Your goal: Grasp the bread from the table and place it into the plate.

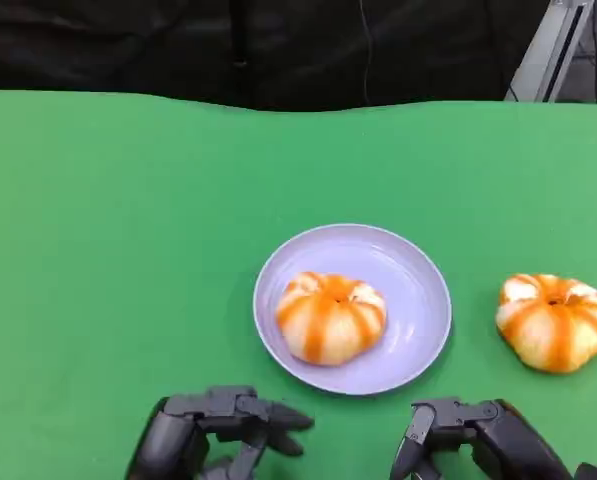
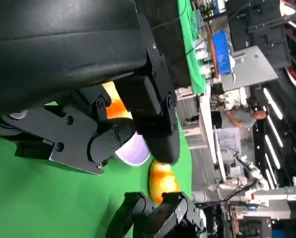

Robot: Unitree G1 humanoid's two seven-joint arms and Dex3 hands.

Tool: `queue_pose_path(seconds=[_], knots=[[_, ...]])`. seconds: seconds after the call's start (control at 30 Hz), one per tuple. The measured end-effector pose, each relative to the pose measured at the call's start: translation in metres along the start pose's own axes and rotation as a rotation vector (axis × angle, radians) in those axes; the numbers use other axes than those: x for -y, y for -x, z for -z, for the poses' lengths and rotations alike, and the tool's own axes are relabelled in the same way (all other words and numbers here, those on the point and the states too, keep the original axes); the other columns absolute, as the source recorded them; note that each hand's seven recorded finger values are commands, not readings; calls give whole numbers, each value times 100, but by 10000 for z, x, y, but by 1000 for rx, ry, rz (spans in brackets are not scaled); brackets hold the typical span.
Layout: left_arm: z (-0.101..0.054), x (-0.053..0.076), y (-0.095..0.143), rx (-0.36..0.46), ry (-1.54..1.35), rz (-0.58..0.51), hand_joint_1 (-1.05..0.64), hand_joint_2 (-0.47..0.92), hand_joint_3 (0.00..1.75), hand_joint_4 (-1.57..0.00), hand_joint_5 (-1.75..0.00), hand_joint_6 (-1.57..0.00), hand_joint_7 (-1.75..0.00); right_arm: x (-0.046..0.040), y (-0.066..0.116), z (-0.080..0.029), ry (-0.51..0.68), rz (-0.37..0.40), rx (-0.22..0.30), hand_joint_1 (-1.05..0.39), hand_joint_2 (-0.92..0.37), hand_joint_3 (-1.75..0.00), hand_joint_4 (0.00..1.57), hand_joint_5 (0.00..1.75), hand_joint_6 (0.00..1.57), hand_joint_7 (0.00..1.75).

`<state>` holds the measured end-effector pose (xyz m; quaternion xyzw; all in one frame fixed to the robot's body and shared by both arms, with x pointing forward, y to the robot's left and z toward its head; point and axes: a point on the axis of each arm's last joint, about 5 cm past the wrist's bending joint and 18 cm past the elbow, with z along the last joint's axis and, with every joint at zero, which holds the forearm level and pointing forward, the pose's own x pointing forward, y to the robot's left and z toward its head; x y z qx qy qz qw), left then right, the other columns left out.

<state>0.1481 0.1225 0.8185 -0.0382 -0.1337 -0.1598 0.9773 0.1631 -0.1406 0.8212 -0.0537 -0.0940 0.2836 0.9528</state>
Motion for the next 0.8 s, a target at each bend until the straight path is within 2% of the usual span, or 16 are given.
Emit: queue_pose_path(seconds=[0.03,0.07,0.27,0.8], knots=[[3,3,2,-1,1,2,-10,54,109,-93,-143,-100,-110,0,0,-1,0,0,0,-13,-61,-98,82,148,86,119],[3,6,2,0,1,4,-11,54,110,-92,-147,-97,-116,0,1,-1,-1,0,0,-13,-61,-98,82,148,86,119],[7,31,-2,-1,5,21,-12,51,117,-87,-161,-87,-136,-9,40,-6,-14,6,-9,-13,-61,-98,83,148,86,119],[41,98,0,-24,13,64,-14,46,127,-82,-165,-83,-142,47,71,-31,2,6,-1,-12,-60,-98,82,148,87,117]])
